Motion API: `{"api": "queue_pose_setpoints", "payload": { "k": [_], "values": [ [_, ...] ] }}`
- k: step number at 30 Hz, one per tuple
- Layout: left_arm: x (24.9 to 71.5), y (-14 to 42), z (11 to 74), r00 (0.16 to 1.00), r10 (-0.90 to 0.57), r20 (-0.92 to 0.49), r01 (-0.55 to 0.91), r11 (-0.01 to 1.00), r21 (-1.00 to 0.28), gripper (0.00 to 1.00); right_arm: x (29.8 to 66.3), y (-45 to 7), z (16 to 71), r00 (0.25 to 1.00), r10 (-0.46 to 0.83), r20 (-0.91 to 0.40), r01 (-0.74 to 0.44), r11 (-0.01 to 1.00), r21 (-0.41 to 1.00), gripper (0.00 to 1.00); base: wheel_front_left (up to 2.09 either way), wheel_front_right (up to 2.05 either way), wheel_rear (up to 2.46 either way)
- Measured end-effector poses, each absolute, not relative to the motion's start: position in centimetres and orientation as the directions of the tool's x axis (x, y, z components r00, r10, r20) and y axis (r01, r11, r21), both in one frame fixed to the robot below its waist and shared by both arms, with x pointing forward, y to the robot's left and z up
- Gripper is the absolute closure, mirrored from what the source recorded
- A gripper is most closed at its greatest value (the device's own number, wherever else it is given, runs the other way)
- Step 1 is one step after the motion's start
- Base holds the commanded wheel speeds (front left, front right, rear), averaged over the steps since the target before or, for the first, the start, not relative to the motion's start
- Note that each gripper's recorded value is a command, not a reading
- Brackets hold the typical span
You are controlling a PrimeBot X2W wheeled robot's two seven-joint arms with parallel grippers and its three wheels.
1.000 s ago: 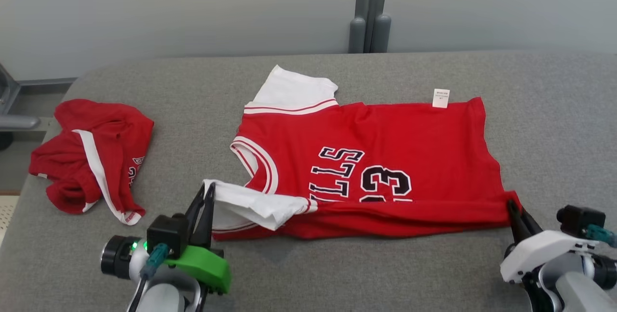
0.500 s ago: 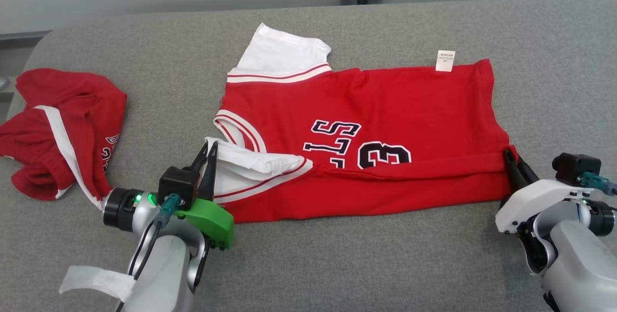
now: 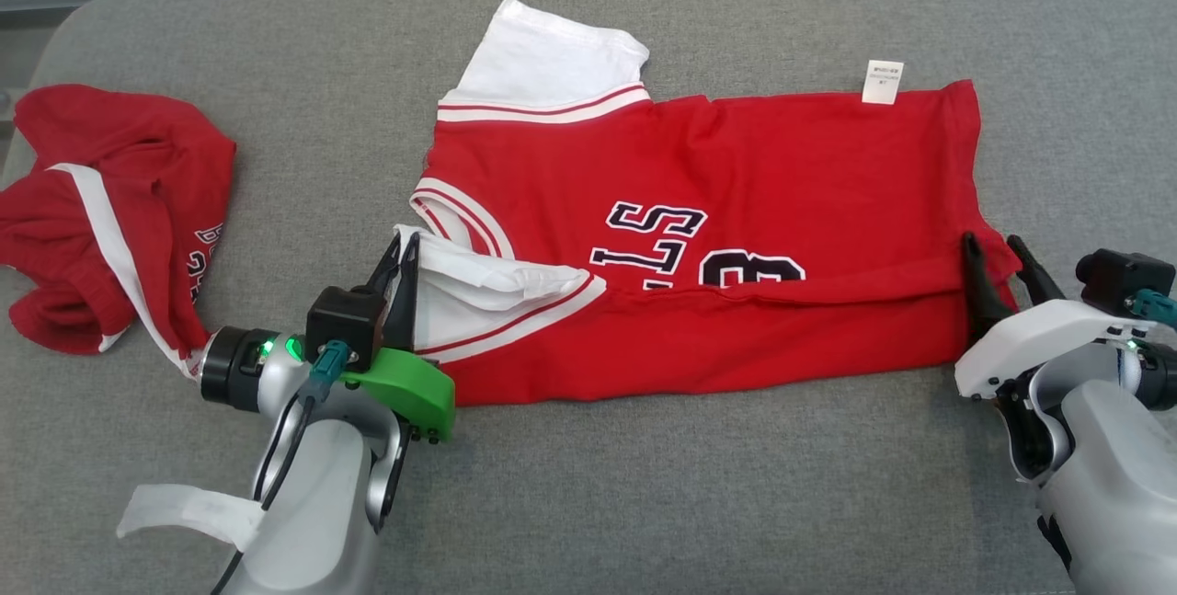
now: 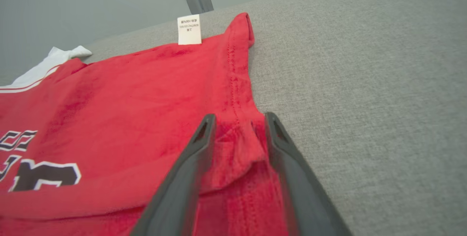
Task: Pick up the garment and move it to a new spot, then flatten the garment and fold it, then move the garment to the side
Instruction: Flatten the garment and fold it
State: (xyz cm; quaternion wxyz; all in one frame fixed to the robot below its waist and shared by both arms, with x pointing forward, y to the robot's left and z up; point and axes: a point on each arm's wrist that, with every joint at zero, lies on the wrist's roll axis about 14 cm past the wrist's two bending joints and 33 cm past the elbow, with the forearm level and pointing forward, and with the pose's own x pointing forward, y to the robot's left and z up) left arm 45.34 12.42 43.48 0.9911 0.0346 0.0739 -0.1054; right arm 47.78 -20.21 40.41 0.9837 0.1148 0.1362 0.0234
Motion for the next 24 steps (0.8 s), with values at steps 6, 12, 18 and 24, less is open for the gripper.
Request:
{"api": "queue_pose_setpoints", "payload": {
  "k": [6, 12, 18, 24],
  "values": [
    [45.6, 12.8, 45.1, 0.980, -0.174, -0.101, 0.179, 0.983, 0.044, 0.00, 47.7, -20.6, 41.3, 0.971, 0.060, -0.231, -0.001, 0.969, 0.247, 0.00, 0.00, 0.00, 0.00],
    [43.6, 14.5, 45.2, 0.992, -0.088, -0.093, 0.088, 0.996, -0.002, 0.00, 45.3, -22.2, 41.0, 0.972, 0.014, -0.233, 0.048, 0.966, 0.255, 0.00, 0.00, 0.00, 0.00],
    [40.0, 15.0, 43.2, 0.985, -0.060, -0.159, 0.053, 0.997, -0.051, 0.00, 42.2, -22.7, 40.4, 0.968, -0.015, -0.252, 0.085, 0.960, 0.267, 0.00, 0.00, 0.00, 0.00],
    [38.2, 14.7, 40.8, 0.970, -0.067, -0.235, 0.049, 0.995, -0.082, 0.00, 41.3, -22.8, 40.4, 0.967, -0.026, -0.252, 0.096, 0.958, 0.269, 0.00, 0.00, 0.00, 0.00]
  ]
}}
